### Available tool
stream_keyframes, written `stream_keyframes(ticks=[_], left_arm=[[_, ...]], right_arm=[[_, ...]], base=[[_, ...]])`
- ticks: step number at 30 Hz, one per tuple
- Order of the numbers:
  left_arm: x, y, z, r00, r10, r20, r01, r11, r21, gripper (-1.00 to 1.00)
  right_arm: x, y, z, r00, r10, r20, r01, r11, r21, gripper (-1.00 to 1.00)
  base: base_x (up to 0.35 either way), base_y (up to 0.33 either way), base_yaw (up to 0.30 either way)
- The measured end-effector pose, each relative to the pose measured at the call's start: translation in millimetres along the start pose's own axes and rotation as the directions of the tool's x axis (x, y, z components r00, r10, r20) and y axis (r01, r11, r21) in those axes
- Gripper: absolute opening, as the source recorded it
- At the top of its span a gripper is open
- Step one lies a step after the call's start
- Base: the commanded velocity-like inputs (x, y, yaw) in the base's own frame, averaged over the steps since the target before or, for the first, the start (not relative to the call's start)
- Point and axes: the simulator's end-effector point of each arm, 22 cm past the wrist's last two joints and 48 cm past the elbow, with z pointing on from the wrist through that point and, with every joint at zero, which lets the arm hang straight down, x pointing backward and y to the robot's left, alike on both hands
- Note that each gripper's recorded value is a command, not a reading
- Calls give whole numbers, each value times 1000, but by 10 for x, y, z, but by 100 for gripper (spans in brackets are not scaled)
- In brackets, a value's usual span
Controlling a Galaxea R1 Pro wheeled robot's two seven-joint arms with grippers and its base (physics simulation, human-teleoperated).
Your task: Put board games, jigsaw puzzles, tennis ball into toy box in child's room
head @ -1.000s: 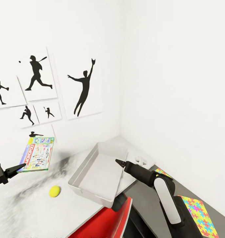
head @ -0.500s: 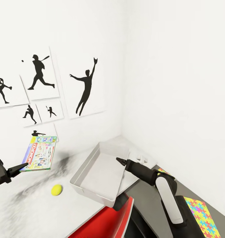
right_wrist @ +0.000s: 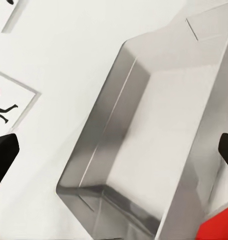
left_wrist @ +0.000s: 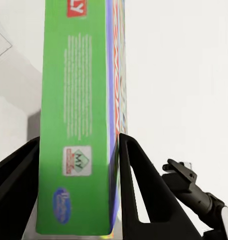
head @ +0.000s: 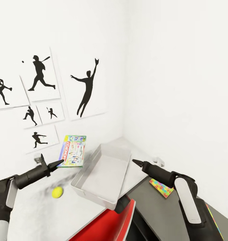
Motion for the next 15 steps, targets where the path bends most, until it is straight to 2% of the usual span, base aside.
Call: stream_keyframes(ticks=[3,5,7,9,12,15], left_arm=[[135,2,377,1000,-26,-4,26,1000,-16,-100],[263,-53,651,1000,-23,-10,22,999,-35,-100],[420,-235,942,998,27,-55,-30,999,-41,-100],[613,-369,1150,989,75,-126,-79,996,-33,-100],[814,-463,1305,973,116,-198,-123,992,-23,-100],[841,-427,1293,966,134,-222,-146,989,-37,-100]], right_arm=[[-97,-68,-61,999,19,26,-19,1000,0,100],[-164,-114,-104,998,33,44,-33,999,-1,100],[-196,-127,-130,998,39,52,-39,999,-7,100],[-213,-137,-147,998,38,54,-38,999,-10,100],[-251,-167,-188,998,27,55,-26,1000,-13,100],[-269,-139,-206,998,21,56,-19,999,-31,100]], base=[[0,0,0],[0,0,0],[0,0,0],[0,0,0],[0,0,0],[0,0,0]])
